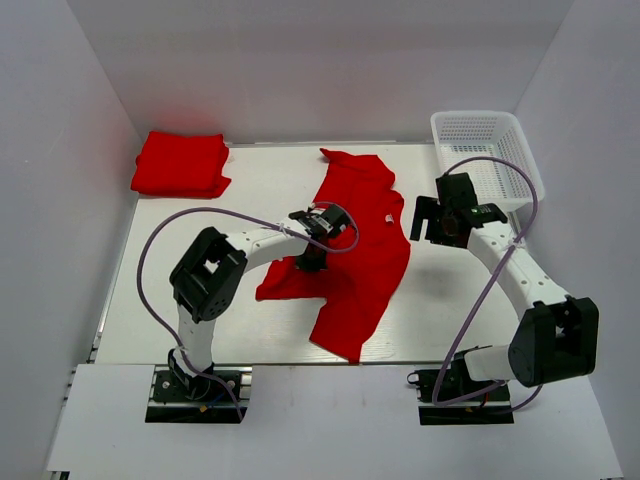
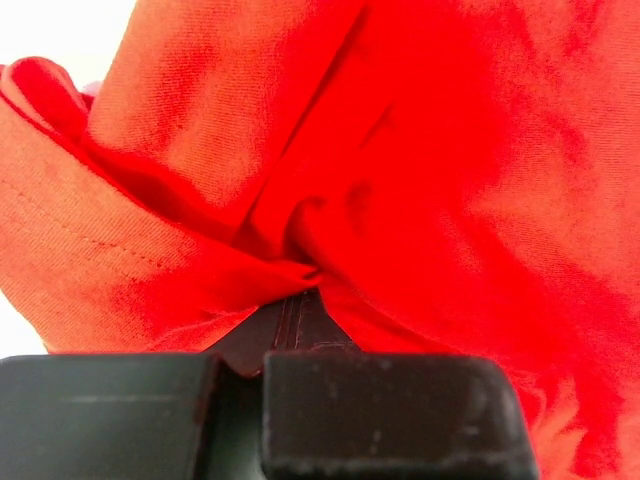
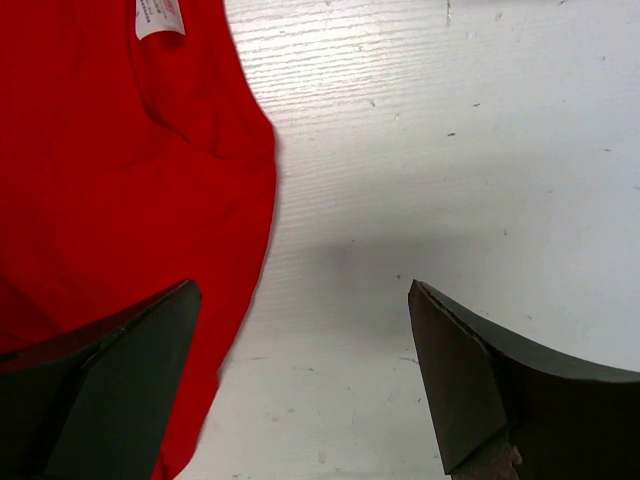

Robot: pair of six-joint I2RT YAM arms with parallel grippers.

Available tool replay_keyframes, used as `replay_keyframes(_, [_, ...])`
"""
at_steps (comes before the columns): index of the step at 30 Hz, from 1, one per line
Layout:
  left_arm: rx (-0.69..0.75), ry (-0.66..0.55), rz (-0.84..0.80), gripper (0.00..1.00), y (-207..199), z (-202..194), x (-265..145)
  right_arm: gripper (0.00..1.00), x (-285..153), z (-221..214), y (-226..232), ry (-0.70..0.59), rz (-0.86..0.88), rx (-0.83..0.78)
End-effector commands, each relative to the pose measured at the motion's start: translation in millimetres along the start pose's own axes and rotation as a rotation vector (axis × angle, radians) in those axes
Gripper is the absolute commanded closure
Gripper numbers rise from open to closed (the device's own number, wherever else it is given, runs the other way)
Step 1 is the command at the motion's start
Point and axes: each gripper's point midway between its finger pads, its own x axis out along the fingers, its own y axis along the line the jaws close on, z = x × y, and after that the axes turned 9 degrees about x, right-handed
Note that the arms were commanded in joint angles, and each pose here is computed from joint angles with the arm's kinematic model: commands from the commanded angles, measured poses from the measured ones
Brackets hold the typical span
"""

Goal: Fold and stack the t-shirts
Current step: Flatten out the tshirt

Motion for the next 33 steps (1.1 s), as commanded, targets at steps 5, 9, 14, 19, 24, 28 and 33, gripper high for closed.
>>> replay_keyframes(5, [-0.051,-0.202,-0.088,1.0,8.5,39.4,-62.3,0.1,-17.7,-24.9,8.8,0.034,0.132,-0.086])
replay_keyframes(9, [-0.038,-0.25,-0.13,1.0,14.9,37.5,-85.8,0.1,-18.5,-53.5,29.7,0.112,0.269,-0.104])
replay_keyframes(14, [-0.037,-0.25,-0.14,1.0,27.2,24.7,-97.6,0.1,-9.6,-93.8,47.8,0.253,0.332,-0.155])
replay_keyframes(19, [-0.101,-0.195,-0.086,1.0,49.2,9.0,-96.4,0.1,-26.3,-122.9,66.7,0.322,0.38,-0.293])
replay_keyframes(24, [-0.174,-0.156,-0.027,1.0,74.8,-7.3,-88.4,0.1,-51.8,-173.2,89.1,0.384,0.478,-0.514])
replay_keyframes(28, [-0.23,-0.153,-0.004,1.0,92.2,-4.4,-77.2,0.1,-63.9,-213.2,106.8,0.368,0.56,-0.767])
replay_keyframes(33, [-0.219,-0.118,0.003,1.0,99.2,-7.6,-64.5,0.1,-72.6,-251.1,128.1,0.296,0.615,-1.037])
